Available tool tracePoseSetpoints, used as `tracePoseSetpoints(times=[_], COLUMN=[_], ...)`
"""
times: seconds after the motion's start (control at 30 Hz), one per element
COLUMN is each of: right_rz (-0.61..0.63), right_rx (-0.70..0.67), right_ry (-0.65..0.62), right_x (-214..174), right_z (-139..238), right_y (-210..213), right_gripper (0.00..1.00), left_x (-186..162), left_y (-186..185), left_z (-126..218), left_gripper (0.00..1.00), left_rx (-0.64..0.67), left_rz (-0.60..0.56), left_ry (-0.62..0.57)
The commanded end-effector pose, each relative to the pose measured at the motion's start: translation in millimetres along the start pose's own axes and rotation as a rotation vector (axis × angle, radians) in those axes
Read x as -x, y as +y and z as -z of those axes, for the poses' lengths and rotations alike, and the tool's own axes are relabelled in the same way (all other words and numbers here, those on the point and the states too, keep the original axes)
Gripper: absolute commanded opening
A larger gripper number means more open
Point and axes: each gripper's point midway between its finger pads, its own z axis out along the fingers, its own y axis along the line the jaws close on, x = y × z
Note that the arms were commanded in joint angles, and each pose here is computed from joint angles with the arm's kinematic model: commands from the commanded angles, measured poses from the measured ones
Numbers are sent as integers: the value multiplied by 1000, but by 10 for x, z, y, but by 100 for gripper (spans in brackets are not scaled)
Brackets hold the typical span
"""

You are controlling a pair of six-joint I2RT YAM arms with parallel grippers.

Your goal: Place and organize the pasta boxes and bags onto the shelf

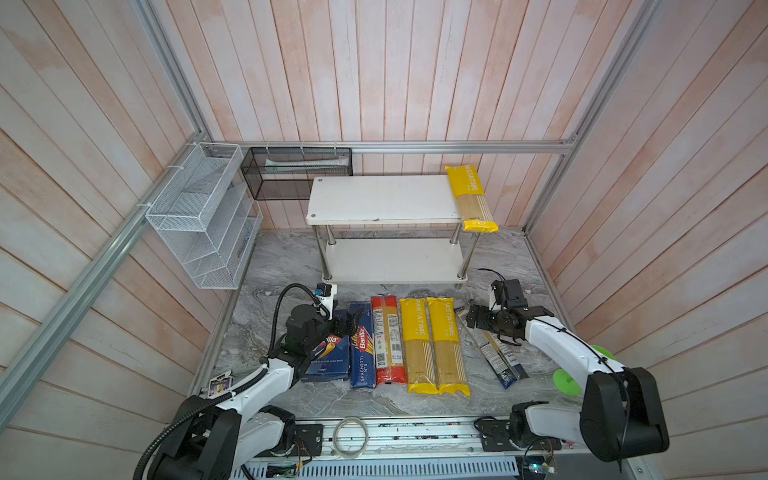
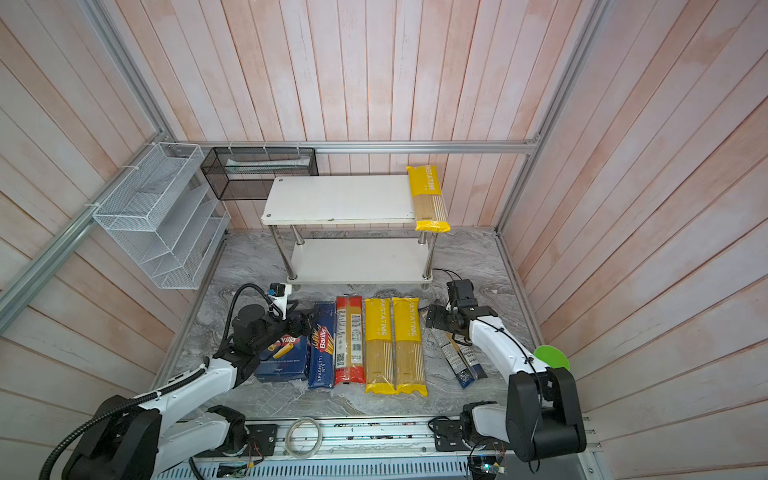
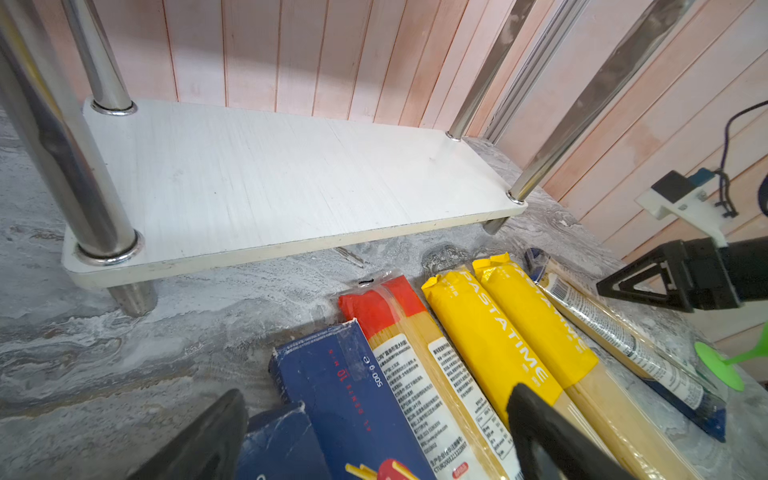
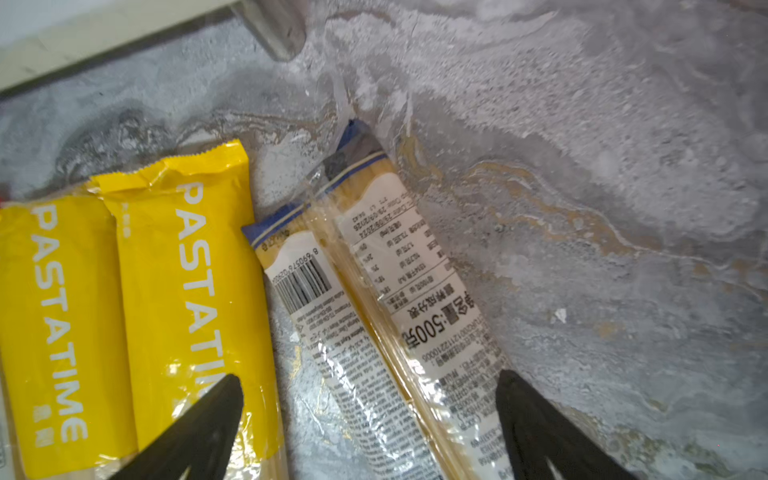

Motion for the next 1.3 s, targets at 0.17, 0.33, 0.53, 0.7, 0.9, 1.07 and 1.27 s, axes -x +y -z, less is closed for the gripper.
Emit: tracePoseSetpoints(times=[0.17, 0.33, 0.53, 0.7, 0.9, 1.07, 1.27], right_rz=[113, 124, 76, -75, -150, -150, -187], right_rx=[-132, -147, -201, -151, -64, -11, -126], right_ry=[29, 24, 20, 15, -38, -45, 19], right_x=[125, 179, 221, 310, 493, 388, 28], right_z=[-201, -339, -476, -583, -477, -322, -327], right_y=[-73, -72, -224, -478, -581, -491, -688], right_gripper=[95, 95, 96, 95, 96, 97, 98], left_x=[70, 70, 65, 80, 73, 67, 64], left_y=[-32, -25, -21, -21, -18, -15, -16], left_z=[-20, -18, -19, -4, -13, -15, -23], left_gripper=[100, 100, 100, 100, 100, 100, 100], left_rx=[-10, -6, -4, -1, 0, 1, -2], left_rz=[-4, -7, -8, -10, -11, -11, -6], left_ry=[-15, -15, -15, -23, -19, -16, -16])
